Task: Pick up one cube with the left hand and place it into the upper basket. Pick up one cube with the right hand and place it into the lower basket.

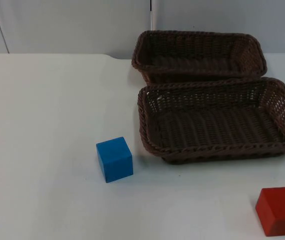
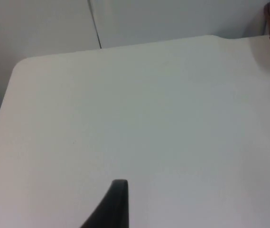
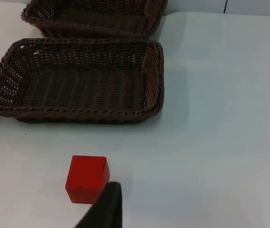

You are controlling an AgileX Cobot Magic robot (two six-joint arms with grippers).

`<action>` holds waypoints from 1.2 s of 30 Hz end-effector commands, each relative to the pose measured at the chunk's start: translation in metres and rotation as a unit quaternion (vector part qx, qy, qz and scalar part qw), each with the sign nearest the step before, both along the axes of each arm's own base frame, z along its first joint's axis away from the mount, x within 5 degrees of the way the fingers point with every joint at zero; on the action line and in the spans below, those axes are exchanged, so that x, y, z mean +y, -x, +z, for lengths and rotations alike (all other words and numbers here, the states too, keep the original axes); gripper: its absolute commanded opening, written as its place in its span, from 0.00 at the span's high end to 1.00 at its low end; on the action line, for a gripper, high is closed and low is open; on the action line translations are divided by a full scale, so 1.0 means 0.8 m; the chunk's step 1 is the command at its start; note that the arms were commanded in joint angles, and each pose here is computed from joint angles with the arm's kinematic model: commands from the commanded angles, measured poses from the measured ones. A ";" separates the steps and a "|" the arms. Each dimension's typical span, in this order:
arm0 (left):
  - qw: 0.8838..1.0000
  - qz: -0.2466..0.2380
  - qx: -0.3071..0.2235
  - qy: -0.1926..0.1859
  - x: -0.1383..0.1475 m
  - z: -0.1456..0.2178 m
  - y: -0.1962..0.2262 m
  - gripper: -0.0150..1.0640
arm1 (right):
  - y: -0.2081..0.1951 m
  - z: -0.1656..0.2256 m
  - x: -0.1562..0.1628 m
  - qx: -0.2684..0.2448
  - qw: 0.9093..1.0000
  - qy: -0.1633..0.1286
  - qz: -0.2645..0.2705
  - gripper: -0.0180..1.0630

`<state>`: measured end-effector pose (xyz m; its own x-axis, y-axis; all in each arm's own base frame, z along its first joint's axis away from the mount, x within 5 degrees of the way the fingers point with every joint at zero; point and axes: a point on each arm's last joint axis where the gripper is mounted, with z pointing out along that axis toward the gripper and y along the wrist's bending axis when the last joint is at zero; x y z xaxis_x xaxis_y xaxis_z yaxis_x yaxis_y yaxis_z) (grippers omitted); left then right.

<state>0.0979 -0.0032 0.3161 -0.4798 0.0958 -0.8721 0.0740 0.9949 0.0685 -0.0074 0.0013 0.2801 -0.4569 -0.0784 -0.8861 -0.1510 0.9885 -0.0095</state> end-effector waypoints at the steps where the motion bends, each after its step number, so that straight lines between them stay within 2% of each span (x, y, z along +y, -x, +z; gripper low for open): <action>1: 1.000 -0.008 -0.014 0.009 -0.003 0.005 -0.009 0.01 | 0.000 0.000 0.000 -0.003 1.000 0.000 -0.002 0.01; 19: 0.999 -0.045 0.027 -0.003 -0.009 0.019 -0.086 0.01 | 0.000 0.000 0.000 -0.003 1.000 0.000 -0.002 0.01; 31: 0.997 -0.060 0.051 -0.026 -0.010 0.013 -0.146 0.01 | 0.000 0.000 0.000 -0.003 1.000 0.000 -0.002 0.01; 36: 0.993 -0.084 0.072 -0.050 -0.014 0.003 -0.165 0.01 | 0.000 0.000 0.000 -0.003 1.000 0.000 -0.002 0.01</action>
<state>0.2263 -0.0125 0.3177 -0.5769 0.2577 -0.7751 0.2412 0.9604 0.1399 -0.0074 0.0013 0.2801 -0.4566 -0.0805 -0.8860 -0.1520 0.9883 -0.0115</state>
